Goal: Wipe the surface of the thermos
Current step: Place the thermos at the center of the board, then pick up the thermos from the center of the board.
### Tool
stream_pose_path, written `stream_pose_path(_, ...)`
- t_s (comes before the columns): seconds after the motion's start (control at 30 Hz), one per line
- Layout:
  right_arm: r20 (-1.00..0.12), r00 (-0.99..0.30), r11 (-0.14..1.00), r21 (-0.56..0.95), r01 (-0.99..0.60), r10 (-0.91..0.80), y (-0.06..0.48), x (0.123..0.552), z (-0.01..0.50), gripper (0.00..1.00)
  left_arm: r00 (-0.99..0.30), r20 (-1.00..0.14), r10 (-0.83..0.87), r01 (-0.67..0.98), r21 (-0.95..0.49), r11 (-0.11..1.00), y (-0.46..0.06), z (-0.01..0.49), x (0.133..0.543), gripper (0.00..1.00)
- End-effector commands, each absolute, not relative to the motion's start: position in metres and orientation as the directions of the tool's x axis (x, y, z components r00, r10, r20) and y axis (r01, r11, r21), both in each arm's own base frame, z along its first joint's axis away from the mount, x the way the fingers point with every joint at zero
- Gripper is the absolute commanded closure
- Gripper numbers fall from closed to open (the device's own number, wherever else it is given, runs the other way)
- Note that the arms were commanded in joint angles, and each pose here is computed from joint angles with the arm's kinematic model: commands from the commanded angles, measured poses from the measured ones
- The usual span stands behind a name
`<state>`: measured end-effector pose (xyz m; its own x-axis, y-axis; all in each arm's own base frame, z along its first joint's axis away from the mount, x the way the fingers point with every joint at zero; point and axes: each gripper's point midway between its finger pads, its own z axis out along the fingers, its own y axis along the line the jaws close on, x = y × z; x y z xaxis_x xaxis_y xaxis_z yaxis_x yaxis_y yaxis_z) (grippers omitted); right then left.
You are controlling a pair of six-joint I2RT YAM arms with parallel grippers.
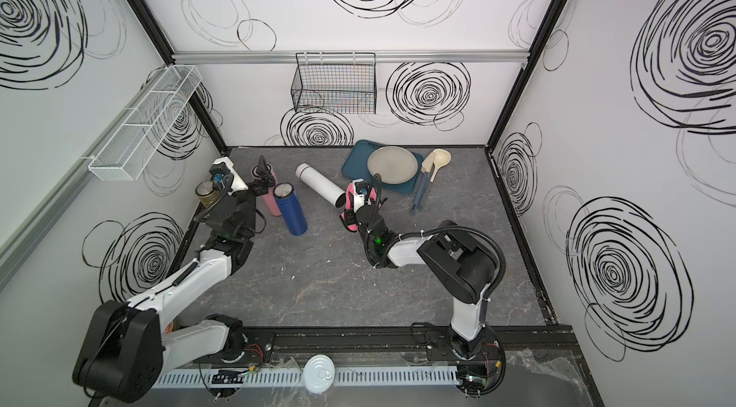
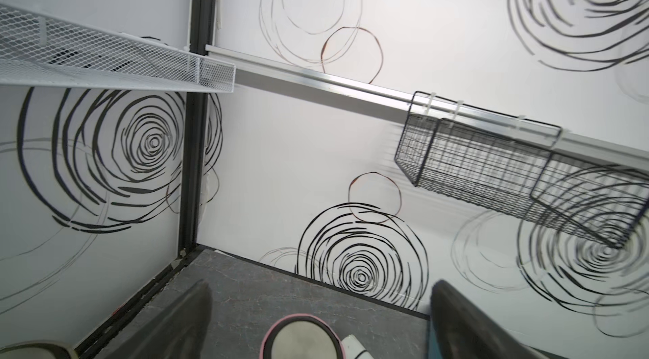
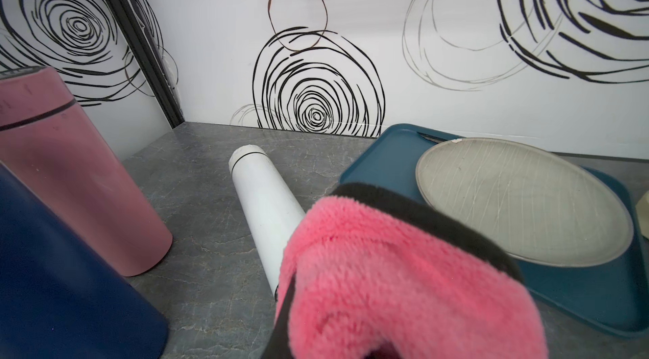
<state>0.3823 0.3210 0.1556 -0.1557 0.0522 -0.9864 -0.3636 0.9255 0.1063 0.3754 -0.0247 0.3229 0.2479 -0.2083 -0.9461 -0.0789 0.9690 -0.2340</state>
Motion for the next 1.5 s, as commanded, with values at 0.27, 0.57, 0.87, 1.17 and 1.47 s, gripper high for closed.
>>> stream_pose_path(0.27, -0.990, -0.123, 0.950, 0.098, -0.296, 0.064, 0.348, 0.392, 0.138, 1.00, 0.175, -0.963, -0.205, 0.212, -0.166, 0.963, -0.091, 0.289, 0.329, 0.01)
stream_pose_path(0.57, -0.995, -0.097, 0.963, 0.029, -0.269, 0.003, 0.367, 0.393, 0.130, 1.00, 0.144, -0.969, -0.200, 0.209, -0.167, 0.963, -0.092, 0.270, 0.325, 0.01)
stream_pose_path(0.87, -0.959, -0.061, 0.881, -0.228, -0.415, -0.277, 0.416, 0.386, 0.117, 1.00, 0.151, -0.967, -0.207, 0.218, -0.172, 0.961, -0.092, 0.270, 0.321, 0.01)
stream_pose_path(1.17, -0.904, 0.006, 0.737, -0.353, -0.576, -0.428, 0.453, 0.373, 0.103, 1.00, 0.151, -0.964, -0.217, 0.203, -0.185, 0.962, -0.087, 0.266, 0.323, 0.01)
stream_pose_path(1.47, -0.900, -0.002, 0.721, -0.347, -0.601, -0.435, 0.455, 0.381, 0.102, 1.00, 0.162, -0.961, -0.225, 0.215, -0.188, 0.958, -0.084, 0.270, 0.318, 0.01)
